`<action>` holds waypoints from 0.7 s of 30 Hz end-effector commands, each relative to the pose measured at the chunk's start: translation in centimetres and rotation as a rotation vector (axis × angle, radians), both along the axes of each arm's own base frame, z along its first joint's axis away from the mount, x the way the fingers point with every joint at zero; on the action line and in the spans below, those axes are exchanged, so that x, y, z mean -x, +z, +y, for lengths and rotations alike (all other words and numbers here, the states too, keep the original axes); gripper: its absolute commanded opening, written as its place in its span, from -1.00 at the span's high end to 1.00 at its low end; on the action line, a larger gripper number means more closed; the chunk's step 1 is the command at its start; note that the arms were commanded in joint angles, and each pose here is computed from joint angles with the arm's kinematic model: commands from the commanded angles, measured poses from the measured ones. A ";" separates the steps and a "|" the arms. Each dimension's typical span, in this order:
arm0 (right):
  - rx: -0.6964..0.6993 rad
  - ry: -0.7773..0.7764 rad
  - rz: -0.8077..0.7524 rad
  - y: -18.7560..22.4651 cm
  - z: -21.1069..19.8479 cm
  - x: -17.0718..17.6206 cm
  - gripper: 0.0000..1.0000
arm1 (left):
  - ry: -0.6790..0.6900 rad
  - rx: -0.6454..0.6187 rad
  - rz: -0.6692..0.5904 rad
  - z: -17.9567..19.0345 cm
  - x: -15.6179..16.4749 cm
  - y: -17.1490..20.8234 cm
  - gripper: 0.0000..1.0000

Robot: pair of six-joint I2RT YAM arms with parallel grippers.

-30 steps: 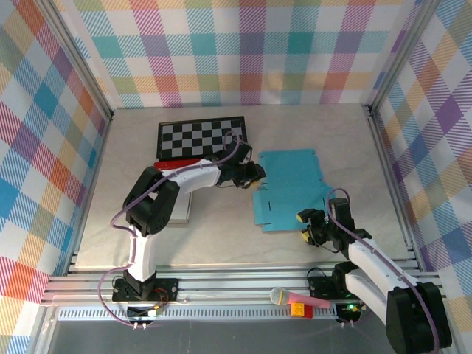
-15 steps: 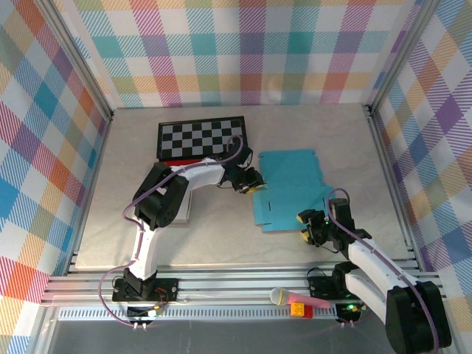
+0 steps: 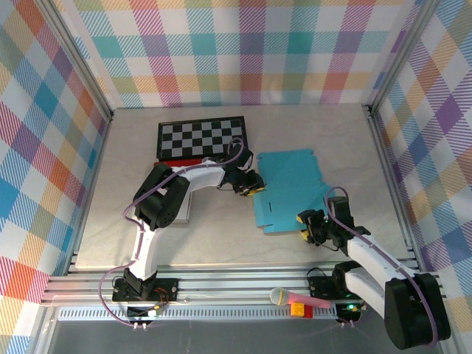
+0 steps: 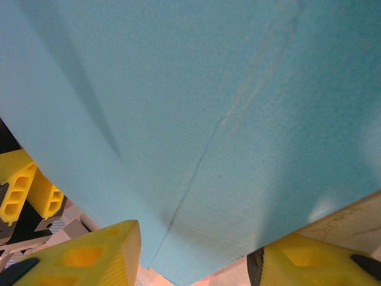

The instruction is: Fold the paper box

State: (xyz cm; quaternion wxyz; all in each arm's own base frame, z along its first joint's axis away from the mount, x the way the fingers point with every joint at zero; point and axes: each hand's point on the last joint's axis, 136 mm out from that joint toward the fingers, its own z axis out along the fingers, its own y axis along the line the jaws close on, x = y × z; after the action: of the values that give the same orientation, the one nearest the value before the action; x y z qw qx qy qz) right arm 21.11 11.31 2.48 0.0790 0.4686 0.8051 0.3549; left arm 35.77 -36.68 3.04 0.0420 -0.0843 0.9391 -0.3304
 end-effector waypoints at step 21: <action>0.041 -0.002 -0.526 9.5 0.2 -8.8 0.08 | -0.012 0.059 0.022 -0.5 1.1 2.7 0.41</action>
State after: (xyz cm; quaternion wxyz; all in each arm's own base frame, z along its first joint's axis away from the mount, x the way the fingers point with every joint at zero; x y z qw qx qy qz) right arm 26.35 11.14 6.59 0.1980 0.4145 0.7947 0.3968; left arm 36.15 -36.46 3.62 0.0430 -0.0932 0.9360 -0.3366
